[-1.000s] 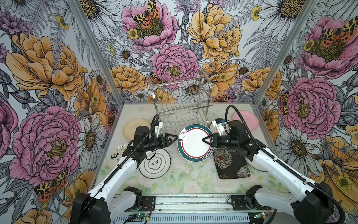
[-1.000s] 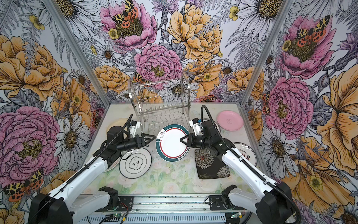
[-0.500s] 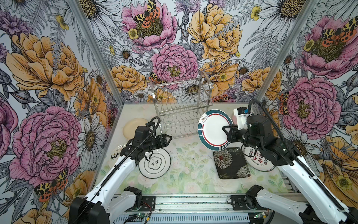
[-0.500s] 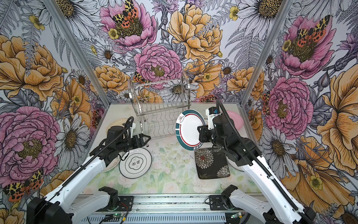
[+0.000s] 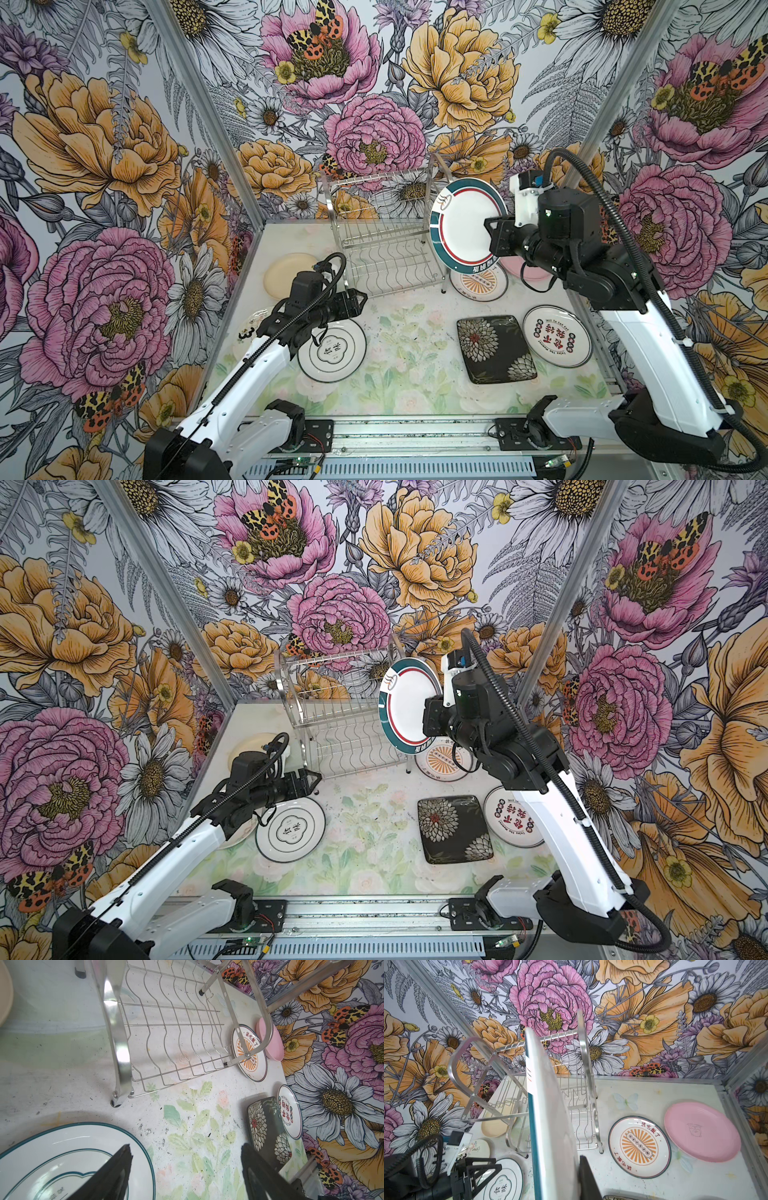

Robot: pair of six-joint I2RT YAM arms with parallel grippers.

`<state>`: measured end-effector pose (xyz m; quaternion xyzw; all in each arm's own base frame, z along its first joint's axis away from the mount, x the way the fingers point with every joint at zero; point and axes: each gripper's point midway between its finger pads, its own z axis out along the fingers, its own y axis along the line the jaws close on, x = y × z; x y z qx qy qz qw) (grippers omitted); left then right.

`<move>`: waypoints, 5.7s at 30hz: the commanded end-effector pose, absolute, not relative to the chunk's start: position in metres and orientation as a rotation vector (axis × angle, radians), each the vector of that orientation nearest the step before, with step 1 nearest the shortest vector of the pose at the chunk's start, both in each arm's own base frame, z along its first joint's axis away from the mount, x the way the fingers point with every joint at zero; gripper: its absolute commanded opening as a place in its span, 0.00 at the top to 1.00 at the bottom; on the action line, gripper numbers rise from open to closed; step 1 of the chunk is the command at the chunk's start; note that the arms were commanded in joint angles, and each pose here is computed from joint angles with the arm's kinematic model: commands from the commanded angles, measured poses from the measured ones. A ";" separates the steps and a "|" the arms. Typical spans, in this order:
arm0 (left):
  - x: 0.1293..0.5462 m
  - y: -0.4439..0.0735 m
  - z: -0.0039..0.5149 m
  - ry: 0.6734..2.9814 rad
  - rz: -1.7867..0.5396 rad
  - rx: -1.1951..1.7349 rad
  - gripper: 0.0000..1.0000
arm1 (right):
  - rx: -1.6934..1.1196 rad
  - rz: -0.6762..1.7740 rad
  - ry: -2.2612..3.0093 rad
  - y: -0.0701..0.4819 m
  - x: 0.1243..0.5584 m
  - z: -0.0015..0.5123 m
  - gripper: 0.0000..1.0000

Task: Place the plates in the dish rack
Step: 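Carry the upright plate with the right gripper toward the rack while the left gripper releases, then lower the green-and-red-rimmed plate into the rack slot and open the right gripper, then withdraw the right gripper and move it down to the dark square plate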

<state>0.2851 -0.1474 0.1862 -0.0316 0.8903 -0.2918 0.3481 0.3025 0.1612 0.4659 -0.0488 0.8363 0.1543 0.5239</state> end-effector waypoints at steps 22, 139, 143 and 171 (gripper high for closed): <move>0.276 -0.151 0.195 2.277 -0.735 -0.083 0.16 | -0.120 -0.075 1.823 0.199 0.466 0.487 1.00; 0.254 -0.219 0.161 2.374 -0.887 0.076 0.08 | 0.419 0.272 2.769 0.011 0.333 0.073 0.10; 0.254 -0.218 0.160 2.375 -0.886 0.070 0.08 | 0.420 0.266 2.794 0.011 0.332 0.063 0.09; 0.256 -0.220 0.154 2.385 -0.880 0.080 0.08 | 0.452 0.427 2.838 0.053 0.293 0.049 0.09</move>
